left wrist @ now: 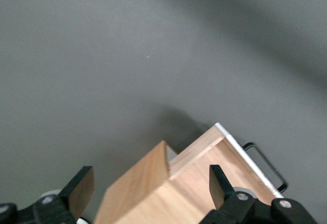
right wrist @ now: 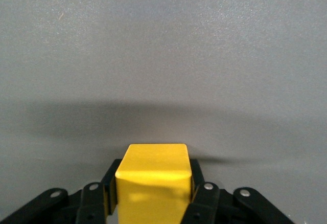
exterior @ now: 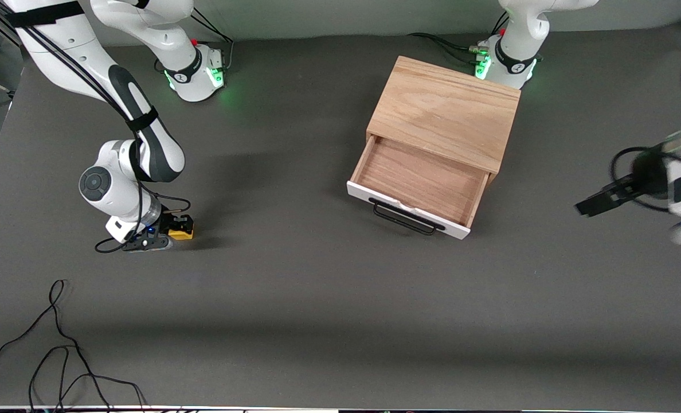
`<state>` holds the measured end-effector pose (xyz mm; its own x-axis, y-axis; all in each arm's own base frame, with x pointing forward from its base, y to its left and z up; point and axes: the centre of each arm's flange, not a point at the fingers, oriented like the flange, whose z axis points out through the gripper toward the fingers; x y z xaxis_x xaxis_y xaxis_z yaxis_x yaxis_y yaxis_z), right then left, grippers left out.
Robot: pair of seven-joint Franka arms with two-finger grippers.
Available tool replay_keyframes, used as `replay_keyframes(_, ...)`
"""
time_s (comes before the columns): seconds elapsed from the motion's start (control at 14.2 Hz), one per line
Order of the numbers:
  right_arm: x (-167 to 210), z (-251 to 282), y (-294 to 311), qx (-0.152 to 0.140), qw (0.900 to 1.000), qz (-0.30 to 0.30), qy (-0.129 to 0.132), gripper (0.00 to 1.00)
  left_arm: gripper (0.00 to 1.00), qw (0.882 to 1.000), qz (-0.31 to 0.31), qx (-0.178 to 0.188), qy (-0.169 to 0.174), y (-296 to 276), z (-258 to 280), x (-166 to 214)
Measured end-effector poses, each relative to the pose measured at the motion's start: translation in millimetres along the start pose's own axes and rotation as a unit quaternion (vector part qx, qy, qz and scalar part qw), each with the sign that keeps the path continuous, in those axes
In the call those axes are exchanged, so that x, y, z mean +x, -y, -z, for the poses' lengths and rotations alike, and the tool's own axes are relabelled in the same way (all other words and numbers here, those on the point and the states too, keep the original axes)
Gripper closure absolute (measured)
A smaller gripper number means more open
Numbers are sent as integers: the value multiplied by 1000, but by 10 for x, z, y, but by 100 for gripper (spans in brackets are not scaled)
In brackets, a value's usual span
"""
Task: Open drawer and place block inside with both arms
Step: 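Lift the yellow cube with the right gripper and carry it over the drawer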
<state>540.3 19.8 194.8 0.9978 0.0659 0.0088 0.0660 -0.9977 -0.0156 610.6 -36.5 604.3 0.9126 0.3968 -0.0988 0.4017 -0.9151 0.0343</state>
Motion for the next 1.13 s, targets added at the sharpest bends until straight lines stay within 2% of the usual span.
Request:
replay_keyframes(0.21,8,33,3,1,1000,1,3,45,0,998,-70,4,4,197,33,-83)
replay_keyframes(0.49,104,482,58,9,1000,5,21,45,0,983,-183,17,2,252,71,-206)
replay_keyframes(0.85,518,1727,440,21,998,8,56,45,0,979,-203,24,0,295,94,-318)
replay_keyframes(1.13,718,2890,1155,19,998,-9,62,45,0,978,-205,22,-21,324,40,-420)
